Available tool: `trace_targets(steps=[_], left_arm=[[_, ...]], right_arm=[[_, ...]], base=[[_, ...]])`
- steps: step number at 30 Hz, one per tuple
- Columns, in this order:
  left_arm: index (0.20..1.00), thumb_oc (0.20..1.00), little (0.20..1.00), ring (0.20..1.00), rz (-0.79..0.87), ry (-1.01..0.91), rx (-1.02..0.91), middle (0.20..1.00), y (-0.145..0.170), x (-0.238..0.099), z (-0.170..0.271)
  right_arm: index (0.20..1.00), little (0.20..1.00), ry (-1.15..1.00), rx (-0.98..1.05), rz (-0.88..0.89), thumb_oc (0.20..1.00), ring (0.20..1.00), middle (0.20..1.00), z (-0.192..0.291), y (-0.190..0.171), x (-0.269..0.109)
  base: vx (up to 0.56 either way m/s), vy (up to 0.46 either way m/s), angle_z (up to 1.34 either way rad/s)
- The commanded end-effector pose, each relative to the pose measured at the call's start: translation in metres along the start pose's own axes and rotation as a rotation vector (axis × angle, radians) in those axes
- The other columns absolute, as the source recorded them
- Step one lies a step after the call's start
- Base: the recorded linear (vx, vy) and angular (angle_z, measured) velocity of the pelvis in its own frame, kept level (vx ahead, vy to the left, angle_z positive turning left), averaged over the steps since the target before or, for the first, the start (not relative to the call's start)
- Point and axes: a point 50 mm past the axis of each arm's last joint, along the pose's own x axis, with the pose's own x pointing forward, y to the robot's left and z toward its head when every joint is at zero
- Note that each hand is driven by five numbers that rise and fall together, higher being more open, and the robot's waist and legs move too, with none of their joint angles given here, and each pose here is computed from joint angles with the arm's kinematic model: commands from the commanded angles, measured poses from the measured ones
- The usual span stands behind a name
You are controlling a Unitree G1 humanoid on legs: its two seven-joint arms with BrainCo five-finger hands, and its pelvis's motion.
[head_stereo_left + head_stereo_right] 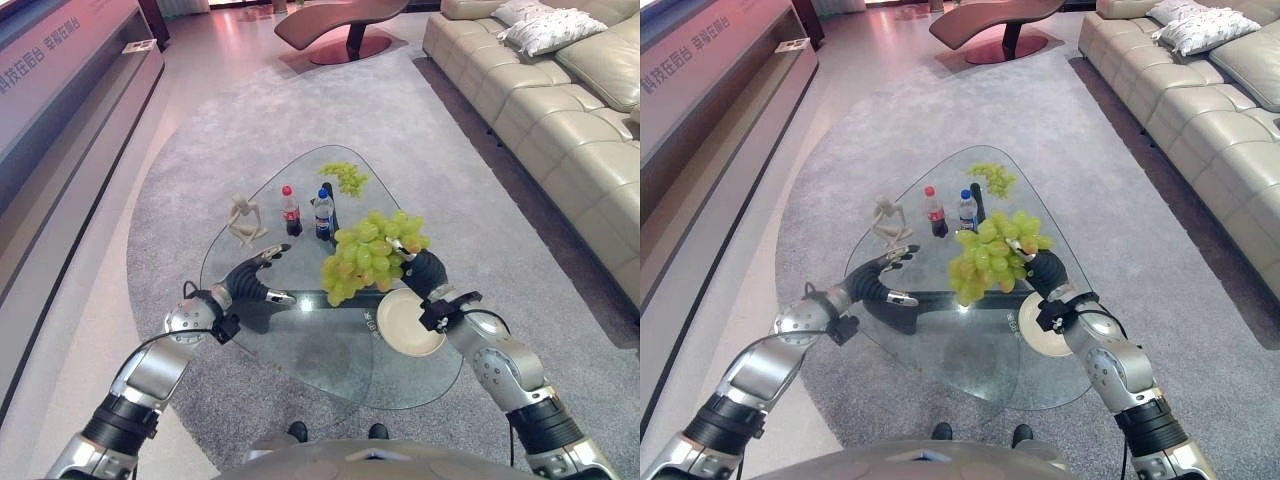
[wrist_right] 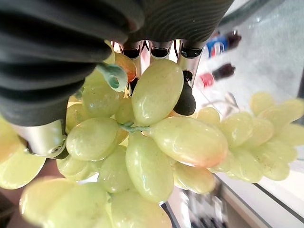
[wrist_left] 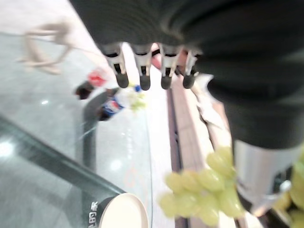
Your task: Pick up fruits into the plate
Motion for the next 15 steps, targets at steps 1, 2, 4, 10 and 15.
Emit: trace_targets(steps=[1,2,4,10,15], left_arm=[[1.000,1.000,1.000,1.000,0.141,-0.034,-0.069,1.000,0.019,-0.010,-0.014],[1.000,1.000,1.000,1.000,0.146,-0.019,-0.079,1.000,0.018,-0.011,-0.018],[1.000,1.000,1.000,1.000,0.193,0.066,-0.171,1.000,0.013,-0.019,-0.044],[1.000,1.000,1.000,1.000,0.233,0.332,-0.360,1.000,-0.026,-0.039,-0.117],[1.000,1.000,1.000,1.000,0.276,0.614,-0.446,1.000,-0.068,-0.068,-0.171]], right_arm=[[0.200,0.200,-0.240,0.012,0.016,0.200,0.200,0.200,0.029,0.000,0.000],[0.200,0.200,-0.241,0.016,0.008,0.200,0.200,0.200,0.027,-0.001,-0.001],[0.200,0.200,-0.250,0.033,-0.024,0.200,0.200,0.200,0.023,-0.007,-0.005],[0.200,0.200,-0.260,0.069,-0.101,0.200,0.200,0.200,0.010,-0.022,-0.010],[0.200,0.200,-0.246,0.074,-0.152,0.200,0.200,0.200,-0.002,-0.030,-0.013]], base=[[0.00,0.000,0.00],[0.00,0.000,0.00],[0.00,0.000,0.00],[0.01,0.010,0.00],[0.03,0.036,-0.02]])
